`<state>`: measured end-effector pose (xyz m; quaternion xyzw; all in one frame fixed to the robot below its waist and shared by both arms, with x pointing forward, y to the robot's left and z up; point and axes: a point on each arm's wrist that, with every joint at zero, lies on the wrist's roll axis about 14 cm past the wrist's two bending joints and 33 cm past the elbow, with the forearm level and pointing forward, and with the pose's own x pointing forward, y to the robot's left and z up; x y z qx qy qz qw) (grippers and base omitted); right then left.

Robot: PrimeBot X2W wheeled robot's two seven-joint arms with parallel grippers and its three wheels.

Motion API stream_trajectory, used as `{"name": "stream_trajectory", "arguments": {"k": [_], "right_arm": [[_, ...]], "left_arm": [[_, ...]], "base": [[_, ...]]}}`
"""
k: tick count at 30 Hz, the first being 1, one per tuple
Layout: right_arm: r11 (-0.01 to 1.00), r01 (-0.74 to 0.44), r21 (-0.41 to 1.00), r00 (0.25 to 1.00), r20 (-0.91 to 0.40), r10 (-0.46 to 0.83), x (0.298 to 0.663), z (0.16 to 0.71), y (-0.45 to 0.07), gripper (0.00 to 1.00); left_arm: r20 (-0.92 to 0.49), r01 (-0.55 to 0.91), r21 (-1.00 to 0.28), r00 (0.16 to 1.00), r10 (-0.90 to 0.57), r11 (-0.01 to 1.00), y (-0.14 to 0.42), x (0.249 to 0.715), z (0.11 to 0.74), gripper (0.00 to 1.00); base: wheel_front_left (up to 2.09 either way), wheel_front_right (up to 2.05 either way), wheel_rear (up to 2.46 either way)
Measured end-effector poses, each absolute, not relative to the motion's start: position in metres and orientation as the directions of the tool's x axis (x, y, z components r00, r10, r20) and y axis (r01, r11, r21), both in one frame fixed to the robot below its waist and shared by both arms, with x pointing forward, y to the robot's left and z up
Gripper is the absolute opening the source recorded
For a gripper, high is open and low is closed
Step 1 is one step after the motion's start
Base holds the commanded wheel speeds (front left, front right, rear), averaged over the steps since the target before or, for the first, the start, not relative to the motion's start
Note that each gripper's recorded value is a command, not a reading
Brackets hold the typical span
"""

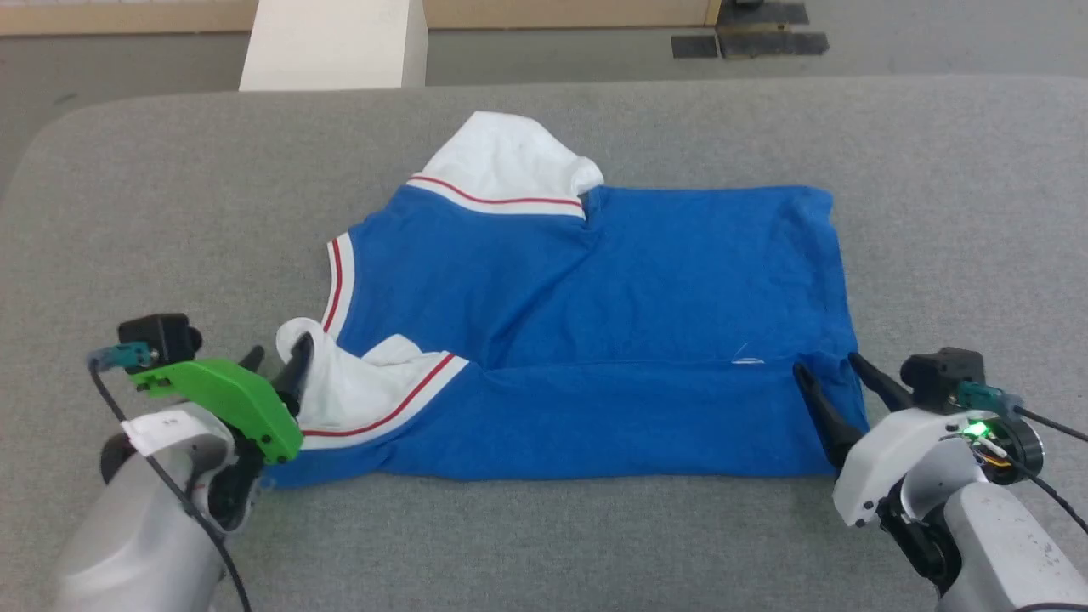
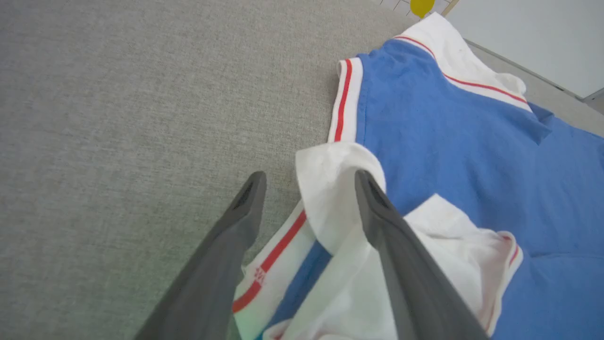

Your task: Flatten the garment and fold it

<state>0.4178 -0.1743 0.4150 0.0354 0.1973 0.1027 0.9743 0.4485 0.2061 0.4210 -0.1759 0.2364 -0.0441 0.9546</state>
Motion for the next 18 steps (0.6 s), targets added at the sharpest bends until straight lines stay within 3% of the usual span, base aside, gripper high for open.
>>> {"name": "stream_trajectory", "arguments": {"k": [9, 18], "right_arm": [[0.984, -0.155, 0.09, 0.974, -0.15, 0.167, 0.407, 0.479, -0.182, 1.0], [0.991, -0.108, 0.081, 0.991, -0.076, 0.114, 0.37, 0.51, -0.189, 1.0]], "left_arm": [[-0.407, 0.105, -0.266, 0.889, -0.21, 0.958, 0.223, 0.451, 0.476, 1.0], [-0.647, 0.163, -0.268, 0.699, -0.303, 0.949, 0.213, 0.403, 0.446, 1.0]], "base": [[0.0, 0.0, 0.0], [0.0, 0.0, 0.0]]}}
